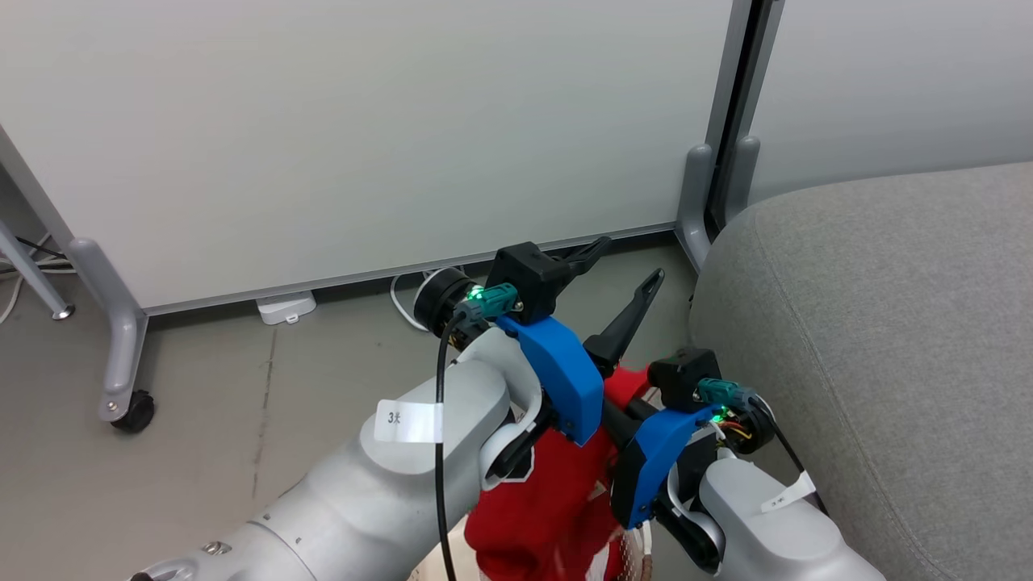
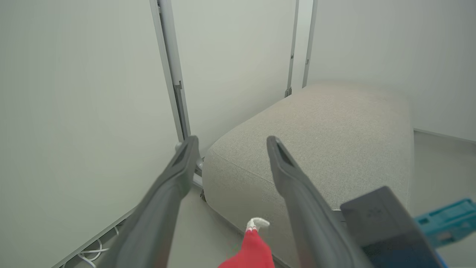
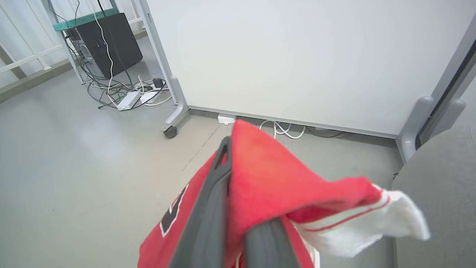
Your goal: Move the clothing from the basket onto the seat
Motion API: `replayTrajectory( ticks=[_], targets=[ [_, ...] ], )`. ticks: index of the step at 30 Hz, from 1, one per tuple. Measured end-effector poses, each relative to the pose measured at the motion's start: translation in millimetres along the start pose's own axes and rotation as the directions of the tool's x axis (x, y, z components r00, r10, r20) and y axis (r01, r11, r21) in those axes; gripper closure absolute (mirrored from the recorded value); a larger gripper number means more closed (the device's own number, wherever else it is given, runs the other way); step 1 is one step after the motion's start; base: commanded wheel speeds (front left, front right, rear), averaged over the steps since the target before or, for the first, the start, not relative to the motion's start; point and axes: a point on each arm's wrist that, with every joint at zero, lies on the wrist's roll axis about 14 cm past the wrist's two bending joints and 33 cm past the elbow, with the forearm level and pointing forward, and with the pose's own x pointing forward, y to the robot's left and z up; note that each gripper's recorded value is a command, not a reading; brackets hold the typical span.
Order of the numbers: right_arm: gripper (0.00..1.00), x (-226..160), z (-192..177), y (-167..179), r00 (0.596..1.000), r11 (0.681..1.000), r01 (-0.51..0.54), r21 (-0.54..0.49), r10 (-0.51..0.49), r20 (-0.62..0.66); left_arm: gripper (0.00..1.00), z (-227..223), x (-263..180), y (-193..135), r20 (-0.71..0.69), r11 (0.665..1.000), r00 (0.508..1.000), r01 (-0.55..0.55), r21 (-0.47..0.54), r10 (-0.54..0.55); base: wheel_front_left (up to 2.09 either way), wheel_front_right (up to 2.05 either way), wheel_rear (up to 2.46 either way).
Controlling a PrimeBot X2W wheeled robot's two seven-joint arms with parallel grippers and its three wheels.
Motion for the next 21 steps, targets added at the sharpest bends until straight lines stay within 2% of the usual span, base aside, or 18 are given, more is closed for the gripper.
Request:
replayTrajectory(
  ticks=[12, 21],
  targets=[
    [1.0, -0.7, -1.8, -2.4, 1.0, 1.0, 0.007, 0.001, -0.007, -0.003, 0.0, -2.7, -1.7, 2.2, -0.002, 1.0, 1.0, -0.008, -0.002, 0.008, 0.0, 0.0, 0.0],
    [1.0, -0.5, -0.9, -6.8, 1.0, 1.0, 0.018, 0.013, -0.018, 0.005, 0.0, -15.0, -24.6, 22.5, 0.043, 0.994, 0.994, -0.098, -0.045, 0.1, 0.0, 0.0, 0.0]
  ],
)
